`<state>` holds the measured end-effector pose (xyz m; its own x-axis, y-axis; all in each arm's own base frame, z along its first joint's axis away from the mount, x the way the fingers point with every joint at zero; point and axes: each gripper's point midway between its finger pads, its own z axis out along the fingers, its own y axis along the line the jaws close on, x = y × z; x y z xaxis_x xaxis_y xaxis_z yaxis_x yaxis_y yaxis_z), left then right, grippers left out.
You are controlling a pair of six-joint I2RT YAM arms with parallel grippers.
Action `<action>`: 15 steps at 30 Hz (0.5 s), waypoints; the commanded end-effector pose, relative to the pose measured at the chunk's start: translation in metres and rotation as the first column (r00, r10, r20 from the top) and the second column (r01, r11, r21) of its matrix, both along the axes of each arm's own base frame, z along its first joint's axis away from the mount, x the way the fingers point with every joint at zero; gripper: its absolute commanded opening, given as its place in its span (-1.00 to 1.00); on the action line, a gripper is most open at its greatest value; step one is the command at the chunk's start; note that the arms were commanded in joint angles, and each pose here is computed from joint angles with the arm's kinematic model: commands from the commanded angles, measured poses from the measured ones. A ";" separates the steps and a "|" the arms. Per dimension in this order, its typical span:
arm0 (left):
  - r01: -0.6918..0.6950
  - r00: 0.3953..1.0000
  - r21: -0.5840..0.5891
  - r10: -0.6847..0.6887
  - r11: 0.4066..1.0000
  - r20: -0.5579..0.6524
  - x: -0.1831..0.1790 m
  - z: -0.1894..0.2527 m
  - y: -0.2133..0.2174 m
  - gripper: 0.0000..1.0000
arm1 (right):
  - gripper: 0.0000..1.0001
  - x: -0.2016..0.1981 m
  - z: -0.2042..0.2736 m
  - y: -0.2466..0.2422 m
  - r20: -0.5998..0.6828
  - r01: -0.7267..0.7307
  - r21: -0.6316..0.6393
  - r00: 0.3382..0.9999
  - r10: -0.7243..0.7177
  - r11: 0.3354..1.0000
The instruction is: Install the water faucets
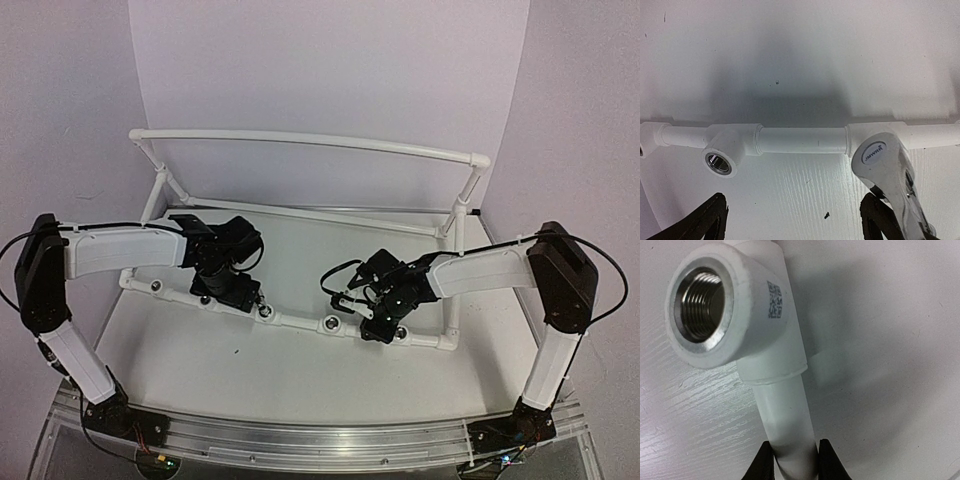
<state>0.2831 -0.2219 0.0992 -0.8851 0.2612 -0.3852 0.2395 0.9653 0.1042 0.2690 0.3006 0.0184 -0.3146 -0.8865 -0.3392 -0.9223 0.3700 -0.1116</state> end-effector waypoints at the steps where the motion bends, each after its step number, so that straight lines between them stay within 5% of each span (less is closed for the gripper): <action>1: 0.015 0.970 -0.235 0.043 0.972 0.240 0.022 0.087 -0.028 0.86 | -0.81 -0.018 -0.022 -0.018 -0.094 0.070 -0.077 0.993 -0.077 0.995; 8: -0.008 0.969 -0.241 0.068 0.970 0.239 0.003 0.092 -0.013 0.89 | -0.80 -0.017 -0.022 -0.017 -0.095 0.071 -0.075 0.992 -0.078 0.995; 15: -0.239 0.945 -0.146 0.265 0.960 0.194 0.008 0.071 0.017 0.82 | -0.79 -0.016 -0.021 -0.017 -0.094 0.073 -0.073 0.992 -0.079 0.995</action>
<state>0.2852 -0.2233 0.1784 -0.7917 0.0907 -0.6041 0.1367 0.9901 -0.0305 0.2689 0.3007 0.0186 -0.3148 -0.8867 -0.3386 -0.9224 0.3700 -0.1112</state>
